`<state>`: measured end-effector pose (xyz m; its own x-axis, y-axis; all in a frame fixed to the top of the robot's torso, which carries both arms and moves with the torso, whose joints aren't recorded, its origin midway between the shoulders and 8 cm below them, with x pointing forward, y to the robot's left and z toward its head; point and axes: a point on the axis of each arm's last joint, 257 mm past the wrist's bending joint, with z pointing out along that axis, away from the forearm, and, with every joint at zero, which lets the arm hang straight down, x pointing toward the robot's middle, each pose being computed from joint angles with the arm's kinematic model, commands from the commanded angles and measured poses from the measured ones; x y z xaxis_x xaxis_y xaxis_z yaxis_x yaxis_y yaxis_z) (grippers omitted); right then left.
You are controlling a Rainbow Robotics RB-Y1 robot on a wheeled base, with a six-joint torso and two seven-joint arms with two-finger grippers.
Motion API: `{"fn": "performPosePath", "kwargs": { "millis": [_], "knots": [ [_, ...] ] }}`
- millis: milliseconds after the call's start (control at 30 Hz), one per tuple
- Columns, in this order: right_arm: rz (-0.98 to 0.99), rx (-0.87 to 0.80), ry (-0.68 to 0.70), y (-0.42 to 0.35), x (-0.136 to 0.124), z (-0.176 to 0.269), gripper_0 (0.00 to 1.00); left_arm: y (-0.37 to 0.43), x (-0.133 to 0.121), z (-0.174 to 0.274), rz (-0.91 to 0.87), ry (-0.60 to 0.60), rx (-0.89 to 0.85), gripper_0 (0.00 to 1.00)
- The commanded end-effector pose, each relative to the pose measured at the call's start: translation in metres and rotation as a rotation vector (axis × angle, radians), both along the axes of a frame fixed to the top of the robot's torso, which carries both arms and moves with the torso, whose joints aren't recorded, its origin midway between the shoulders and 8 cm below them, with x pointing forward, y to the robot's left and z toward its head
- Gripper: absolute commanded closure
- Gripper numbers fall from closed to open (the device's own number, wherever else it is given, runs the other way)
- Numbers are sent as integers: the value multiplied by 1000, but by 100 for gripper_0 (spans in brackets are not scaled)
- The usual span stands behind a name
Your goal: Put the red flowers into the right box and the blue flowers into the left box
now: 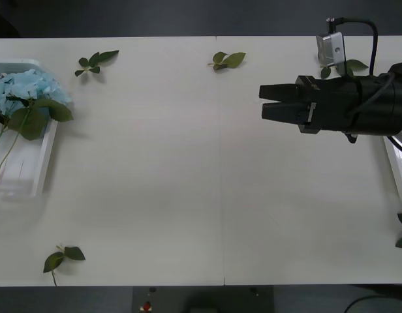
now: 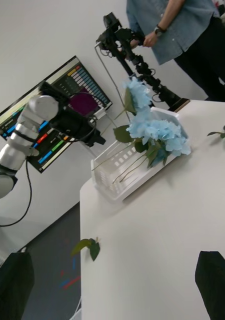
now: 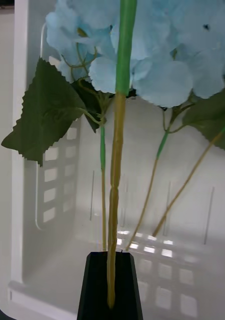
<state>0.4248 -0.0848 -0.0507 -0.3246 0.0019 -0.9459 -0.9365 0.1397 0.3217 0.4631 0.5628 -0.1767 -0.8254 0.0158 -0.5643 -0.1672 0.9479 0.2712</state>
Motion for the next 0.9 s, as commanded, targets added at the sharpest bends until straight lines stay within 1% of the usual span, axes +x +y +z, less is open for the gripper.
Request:
{"fn": "performPosePath", "kwargs": {
  "millis": [33, 167, 300, 367, 400, 433, 467, 667, 767, 900],
  "knots": [
    [25, 1, -32, -6, -1, 14, 6, 23, 13, 7, 56, -36, -5, 100],
    [42, 3, -19, -9, -5, 11, 6, 25, 15, -12, 60, -8, -20, 100],
    [43, 3, -18, -9, -5, 11, 6, 23, 16, -18, 51, 2, -14, 100],
    [43, 3, -18, -9, -5, 11, 6, 23, 17, -17, 50, 0, -12, 64],
    [43, 3, -18, -9, -5, 11, 6, 23, 17, -17, 48, -1, -12, 28],
    [43, 3, -18, -9, -5, 11, 6, 22, 18, -15, 45, -7, -10, 3],
    [43, 3, -19, -9, -5, 11, 6, 22, 19, -14, 43, -11, -10, 0],
    [43, 3, -18, -9, -5, 11, 6, 12, 22, 6, 3, -30, 7, 0],
    [43, 3, -18, -9, -5, 11, 6, 1, 17, 24, -23, -27, 12, 0],
    [43, 3, -18, -9, -5, 11, 6, -24, 3, 54, -115, -10, 28, 0]
  ]
}}
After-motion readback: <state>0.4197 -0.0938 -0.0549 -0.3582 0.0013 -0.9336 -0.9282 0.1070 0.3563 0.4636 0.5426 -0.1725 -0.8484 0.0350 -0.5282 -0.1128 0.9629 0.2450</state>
